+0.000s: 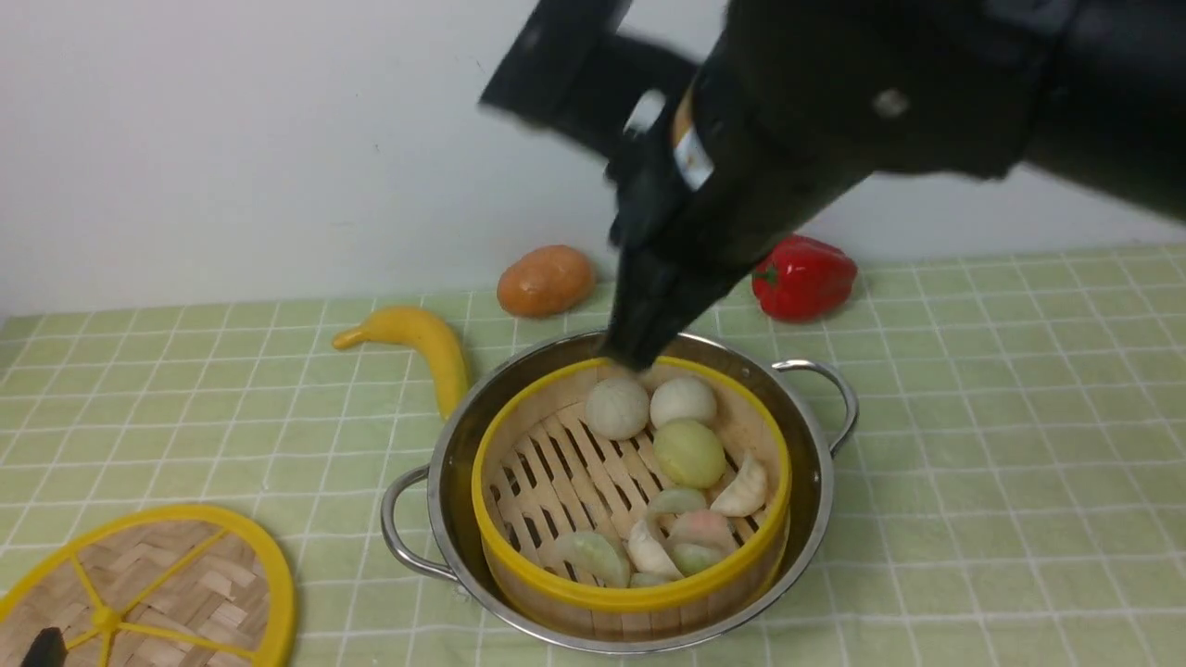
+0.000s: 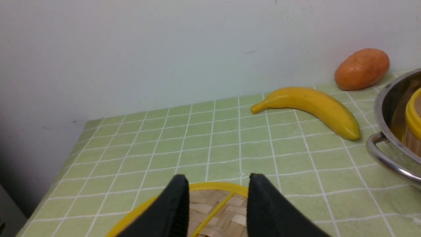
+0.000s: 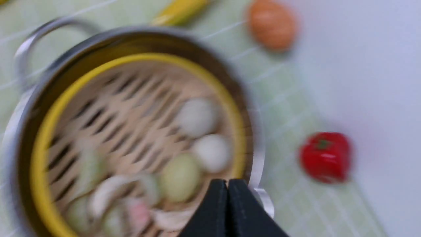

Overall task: Place the steamer in the pot on the green tablecloth, and put the lid on the steamer.
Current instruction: 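Place the bamboo steamer basket of food into the steel pot with the right gripper, then grasp the bamboo steamer lid lying on the table by its centre knob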

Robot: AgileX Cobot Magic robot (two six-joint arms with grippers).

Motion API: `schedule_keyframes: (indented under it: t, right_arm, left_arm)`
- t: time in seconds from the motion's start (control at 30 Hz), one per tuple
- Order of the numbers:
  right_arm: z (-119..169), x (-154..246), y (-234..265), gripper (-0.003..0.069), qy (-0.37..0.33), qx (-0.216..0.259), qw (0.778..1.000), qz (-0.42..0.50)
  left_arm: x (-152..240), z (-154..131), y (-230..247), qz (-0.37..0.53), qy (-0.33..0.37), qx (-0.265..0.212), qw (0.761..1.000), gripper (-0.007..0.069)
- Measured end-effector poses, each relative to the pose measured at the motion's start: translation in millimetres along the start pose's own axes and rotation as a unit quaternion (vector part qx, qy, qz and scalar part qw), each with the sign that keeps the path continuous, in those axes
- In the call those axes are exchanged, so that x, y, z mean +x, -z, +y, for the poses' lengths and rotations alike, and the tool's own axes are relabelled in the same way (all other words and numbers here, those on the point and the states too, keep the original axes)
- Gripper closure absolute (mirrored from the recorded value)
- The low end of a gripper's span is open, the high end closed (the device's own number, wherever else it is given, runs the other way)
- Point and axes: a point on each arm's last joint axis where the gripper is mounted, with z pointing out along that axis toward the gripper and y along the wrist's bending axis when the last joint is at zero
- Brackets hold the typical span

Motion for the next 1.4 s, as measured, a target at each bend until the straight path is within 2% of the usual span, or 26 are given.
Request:
schedule_keyframes:
  t: [0.17,0.2,0.27,0.37,0.63,0.73,0.87,1.03,1.07,1.17,1.23,1.37,1.4]
  right_arm:
    - [-48,8,45,0.0672,-0.148,0.075,0.985,-0.055]
    - [-52,10,50,0.0672,-0.160,0.078,0.982,-0.060]
    - [-63,14,73,0.0671,-0.236,0.084,0.964,-0.091]
    - [-68,18,86,0.0668,-0.280,0.078,0.951,-0.108]
    - [-75,20,97,0.0659,-0.305,0.094,0.939,-0.127]
    - [-75,20,97,0.0657,-0.305,0.095,0.939,-0.127]
    - [-79,24,97,0.0653,-0.269,0.108,0.949,-0.122]
    - [-90,61,83,0.0644,-0.258,0.143,0.953,-0.069]
    - [-93,86,75,0.0641,-0.272,0.152,0.949,-0.044]
    - [-97,121,65,0.0634,-0.300,0.166,0.939,-0.033]
    - [-98,163,55,0.0625,-0.347,0.177,0.920,-0.040]
    - [-87,219,35,0.0616,-0.396,0.176,0.899,-0.061]
    - [-80,243,27,0.0612,-0.409,0.175,0.892,-0.074]
  left_arm:
    - [0,0,0,0.000,0.000,0.000,1.000,0.0382]
    - [0,0,0,0.000,0.000,0.000,1.000,0.0382]
    - [0,0,0,0.000,0.000,0.000,1.000,0.0382]
    - [0,0,0,0.000,0.000,0.000,1.000,0.0382]
    - [0,0,0,0.000,0.000,0.000,1.000,0.0382]
    - [0,0,0,0.000,0.000,0.000,1.000,0.0382]
    - [0,0,0,0.000,0.000,0.000,1.000,0.0382]
    - [0,0,0,0.000,0.000,0.000,1.000,0.0382]
    - [0,0,0,0.000,0.000,0.000,1.000,0.0382]
    - [0,0,0,0.000,0.000,0.000,1.000,0.0382]
    - [0,0,0,0.000,0.000,0.000,1.000,0.0382]
    - [0,0,0,0.000,0.000,0.000,1.000,0.0382]
    - [0,0,0,0.000,0.000,0.000,1.000,0.0382]
